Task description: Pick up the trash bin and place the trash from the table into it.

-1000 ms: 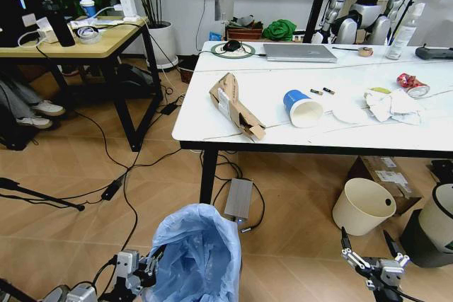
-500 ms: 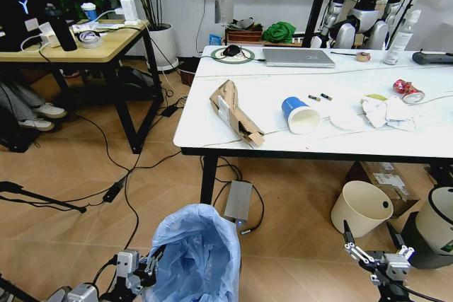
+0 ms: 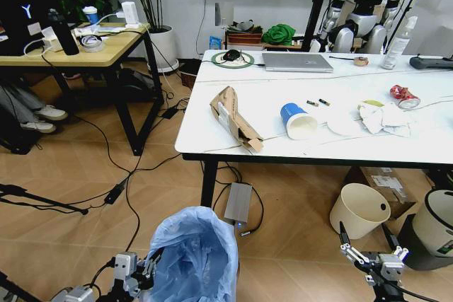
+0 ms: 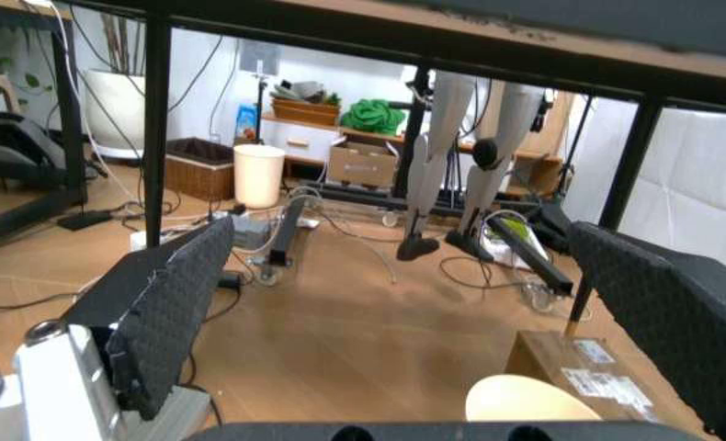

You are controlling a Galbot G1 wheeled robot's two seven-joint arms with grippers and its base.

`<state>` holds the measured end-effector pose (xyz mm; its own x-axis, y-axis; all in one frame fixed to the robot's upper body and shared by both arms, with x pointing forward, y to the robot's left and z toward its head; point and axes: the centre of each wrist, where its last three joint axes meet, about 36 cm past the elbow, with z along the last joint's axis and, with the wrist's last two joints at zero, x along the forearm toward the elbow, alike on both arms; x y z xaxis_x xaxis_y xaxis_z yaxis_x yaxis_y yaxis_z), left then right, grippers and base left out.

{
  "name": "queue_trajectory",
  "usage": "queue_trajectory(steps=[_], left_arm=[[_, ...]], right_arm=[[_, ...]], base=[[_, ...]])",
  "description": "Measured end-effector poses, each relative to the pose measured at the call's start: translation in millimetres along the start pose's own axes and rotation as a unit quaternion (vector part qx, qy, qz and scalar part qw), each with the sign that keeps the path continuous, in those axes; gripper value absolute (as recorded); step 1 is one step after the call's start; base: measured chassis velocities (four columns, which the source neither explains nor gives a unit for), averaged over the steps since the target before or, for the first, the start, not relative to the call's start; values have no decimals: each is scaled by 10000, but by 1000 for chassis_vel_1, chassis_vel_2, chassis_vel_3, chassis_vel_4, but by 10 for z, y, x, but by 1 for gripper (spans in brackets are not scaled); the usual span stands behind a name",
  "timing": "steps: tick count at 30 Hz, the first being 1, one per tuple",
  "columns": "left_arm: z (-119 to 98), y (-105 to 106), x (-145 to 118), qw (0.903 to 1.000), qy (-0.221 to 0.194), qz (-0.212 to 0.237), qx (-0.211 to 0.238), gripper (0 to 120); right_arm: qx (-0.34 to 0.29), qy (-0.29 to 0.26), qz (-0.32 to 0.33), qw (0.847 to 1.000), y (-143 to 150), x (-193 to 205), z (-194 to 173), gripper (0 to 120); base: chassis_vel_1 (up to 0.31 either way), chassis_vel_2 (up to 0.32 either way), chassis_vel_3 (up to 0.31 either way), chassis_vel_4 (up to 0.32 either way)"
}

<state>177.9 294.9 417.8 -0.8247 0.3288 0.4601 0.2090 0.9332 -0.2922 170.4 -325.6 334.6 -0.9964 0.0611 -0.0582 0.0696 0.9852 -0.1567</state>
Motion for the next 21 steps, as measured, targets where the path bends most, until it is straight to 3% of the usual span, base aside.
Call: queue_trajectory(steps=[21], left_arm=[[38, -48, -7, 10000, 20, 40, -46, 0]], right_arm=[[-42, -17, 52, 10000, 63, 23, 18, 100]], base=[[0, 0, 0, 0]])
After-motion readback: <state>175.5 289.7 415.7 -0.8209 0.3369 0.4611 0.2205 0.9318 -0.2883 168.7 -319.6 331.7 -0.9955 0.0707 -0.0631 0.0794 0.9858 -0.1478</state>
